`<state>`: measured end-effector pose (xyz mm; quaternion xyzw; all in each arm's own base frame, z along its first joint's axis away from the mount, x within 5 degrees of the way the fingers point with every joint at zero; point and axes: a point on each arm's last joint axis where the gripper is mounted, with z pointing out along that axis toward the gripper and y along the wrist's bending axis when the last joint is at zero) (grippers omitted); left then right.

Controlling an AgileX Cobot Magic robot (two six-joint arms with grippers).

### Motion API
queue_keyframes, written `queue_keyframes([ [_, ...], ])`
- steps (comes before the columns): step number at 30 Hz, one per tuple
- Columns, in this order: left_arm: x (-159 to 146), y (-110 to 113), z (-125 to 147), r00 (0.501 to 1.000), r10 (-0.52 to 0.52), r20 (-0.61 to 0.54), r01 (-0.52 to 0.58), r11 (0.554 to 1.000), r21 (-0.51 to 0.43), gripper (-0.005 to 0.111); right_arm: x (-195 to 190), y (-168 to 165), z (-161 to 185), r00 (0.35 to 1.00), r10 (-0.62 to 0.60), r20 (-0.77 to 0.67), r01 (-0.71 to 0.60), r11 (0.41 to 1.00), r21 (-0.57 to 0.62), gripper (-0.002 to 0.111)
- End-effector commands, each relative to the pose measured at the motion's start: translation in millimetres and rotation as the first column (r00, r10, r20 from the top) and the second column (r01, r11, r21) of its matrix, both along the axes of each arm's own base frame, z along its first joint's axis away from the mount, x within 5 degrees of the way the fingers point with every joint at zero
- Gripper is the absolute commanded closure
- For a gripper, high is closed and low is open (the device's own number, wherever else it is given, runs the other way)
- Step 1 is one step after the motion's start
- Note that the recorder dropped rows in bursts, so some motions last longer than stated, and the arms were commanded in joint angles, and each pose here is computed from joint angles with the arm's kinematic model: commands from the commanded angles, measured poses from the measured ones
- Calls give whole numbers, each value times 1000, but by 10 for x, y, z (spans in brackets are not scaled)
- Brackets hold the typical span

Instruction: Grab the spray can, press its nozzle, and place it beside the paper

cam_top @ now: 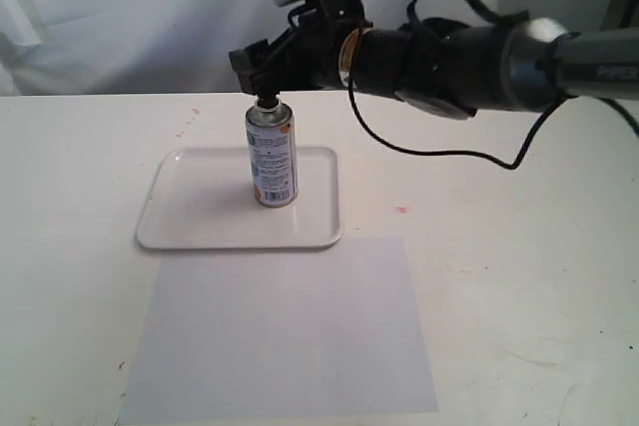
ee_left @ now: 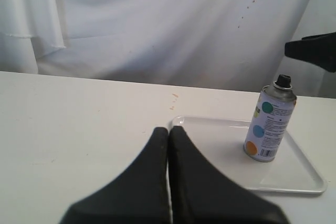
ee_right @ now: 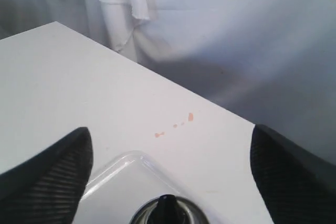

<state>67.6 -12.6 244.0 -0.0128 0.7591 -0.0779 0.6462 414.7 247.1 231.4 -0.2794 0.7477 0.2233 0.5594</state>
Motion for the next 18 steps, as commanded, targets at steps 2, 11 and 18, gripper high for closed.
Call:
queue_keyframes([
  [2, 1, 7, 2, 1000, 11, 9, -11, 1000, -18, 107, -73, -229, 463, 983, -176, -46, 177, 984, 14, 33],
  [11, 1, 7, 2, 1000, 11, 9, -11, 1000, -18, 107, -460, -510, 1240, 934, -358, 23, 358, 933, -28, 79],
  [18, 1, 7, 2, 1000, 11, 10, -10, 1000, -15, 107, -770, -565, 1382, 943, -331, -36, 330, 943, -38, 108],
])
